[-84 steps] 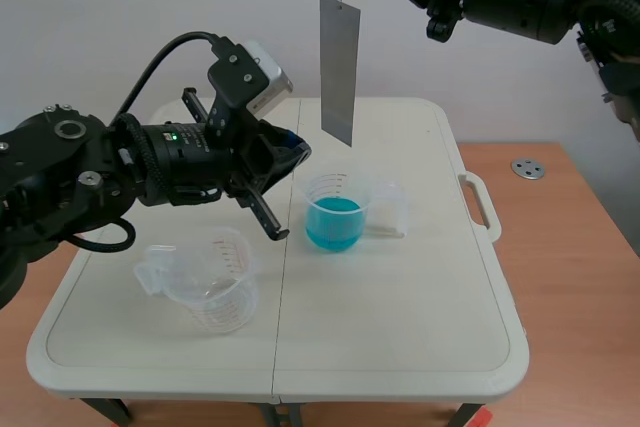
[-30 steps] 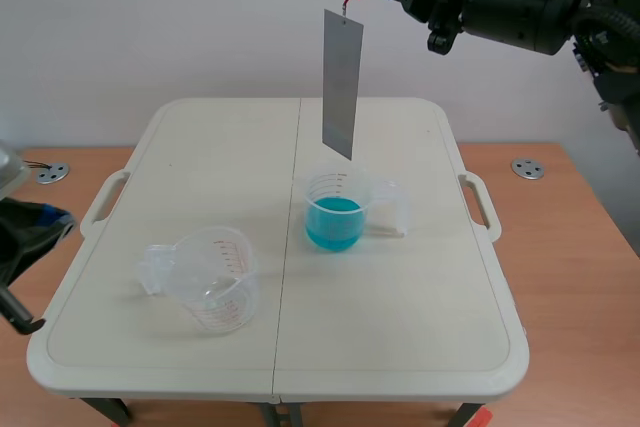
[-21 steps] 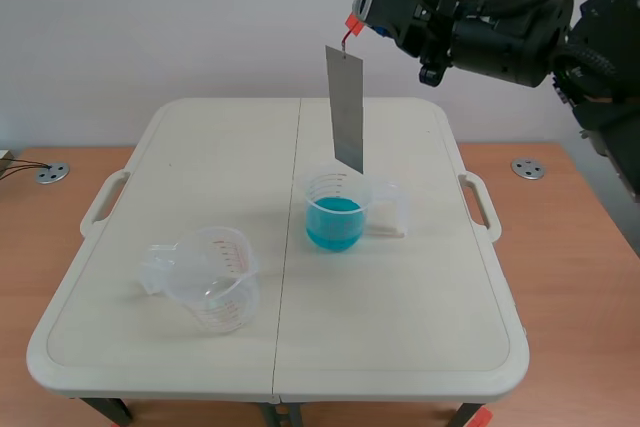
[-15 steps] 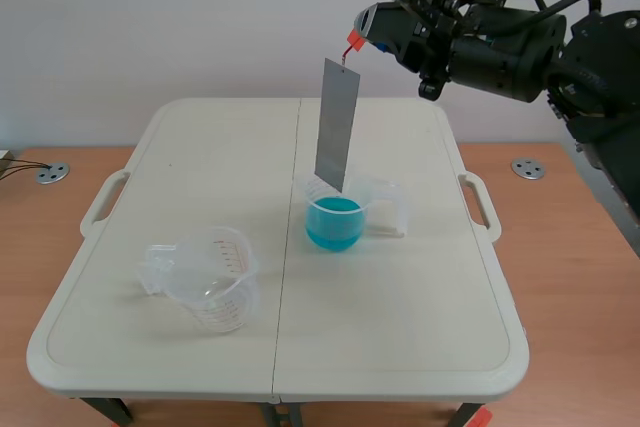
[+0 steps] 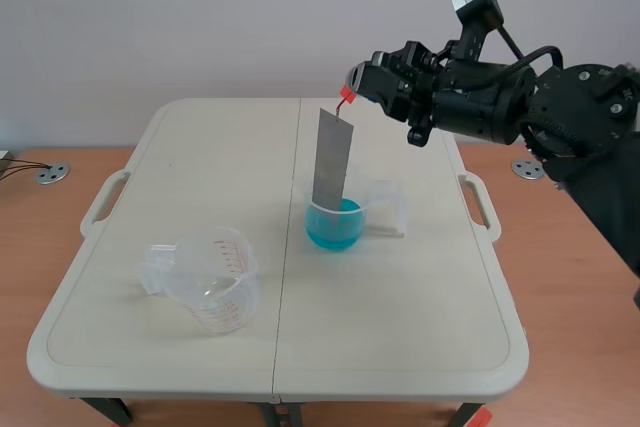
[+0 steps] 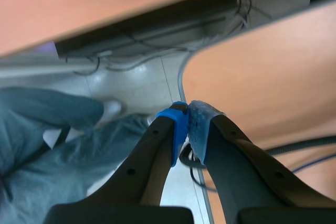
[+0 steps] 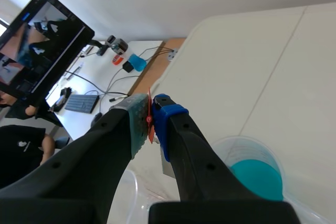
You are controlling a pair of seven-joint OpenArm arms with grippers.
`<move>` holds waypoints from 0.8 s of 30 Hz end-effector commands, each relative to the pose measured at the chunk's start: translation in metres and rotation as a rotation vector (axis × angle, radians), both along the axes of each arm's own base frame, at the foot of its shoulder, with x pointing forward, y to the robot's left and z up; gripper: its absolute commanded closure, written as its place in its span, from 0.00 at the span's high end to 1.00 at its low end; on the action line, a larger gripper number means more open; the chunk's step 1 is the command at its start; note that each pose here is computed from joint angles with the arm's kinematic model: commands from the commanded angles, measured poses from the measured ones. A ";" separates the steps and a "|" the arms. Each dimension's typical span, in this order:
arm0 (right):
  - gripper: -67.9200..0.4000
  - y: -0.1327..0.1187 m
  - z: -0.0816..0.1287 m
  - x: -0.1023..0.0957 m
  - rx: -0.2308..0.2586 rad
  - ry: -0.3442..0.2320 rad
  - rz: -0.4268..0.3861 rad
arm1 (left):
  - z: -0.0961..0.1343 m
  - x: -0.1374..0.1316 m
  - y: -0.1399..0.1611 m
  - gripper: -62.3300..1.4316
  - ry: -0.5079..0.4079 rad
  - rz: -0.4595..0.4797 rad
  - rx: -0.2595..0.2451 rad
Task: Hold the metal plate by the orange handle, dip it into the blue solution, take it out and point at it, then put the plate back in the beaker on the left.
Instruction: 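Lower the plate into the blue solution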
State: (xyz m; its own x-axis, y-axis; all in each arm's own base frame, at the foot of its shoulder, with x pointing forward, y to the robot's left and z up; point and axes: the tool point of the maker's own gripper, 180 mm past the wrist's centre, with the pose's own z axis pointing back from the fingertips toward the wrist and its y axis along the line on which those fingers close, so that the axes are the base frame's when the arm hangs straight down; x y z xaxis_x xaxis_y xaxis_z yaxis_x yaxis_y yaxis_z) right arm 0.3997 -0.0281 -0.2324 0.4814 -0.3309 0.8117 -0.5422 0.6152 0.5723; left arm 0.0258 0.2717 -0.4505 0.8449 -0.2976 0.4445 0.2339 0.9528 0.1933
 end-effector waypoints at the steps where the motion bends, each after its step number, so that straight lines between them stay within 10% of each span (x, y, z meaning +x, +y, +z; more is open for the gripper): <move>1: 0.03 0.002 0.017 0.007 0.013 -0.056 -0.001 | 0.001 -0.008 -0.006 0.05 0.008 -0.016 -0.009; 24: 0.03 -0.005 -0.029 0.007 -0.083 -0.006 -0.017 | -0.017 -0.094 -0.089 0.05 0.221 -0.077 -0.216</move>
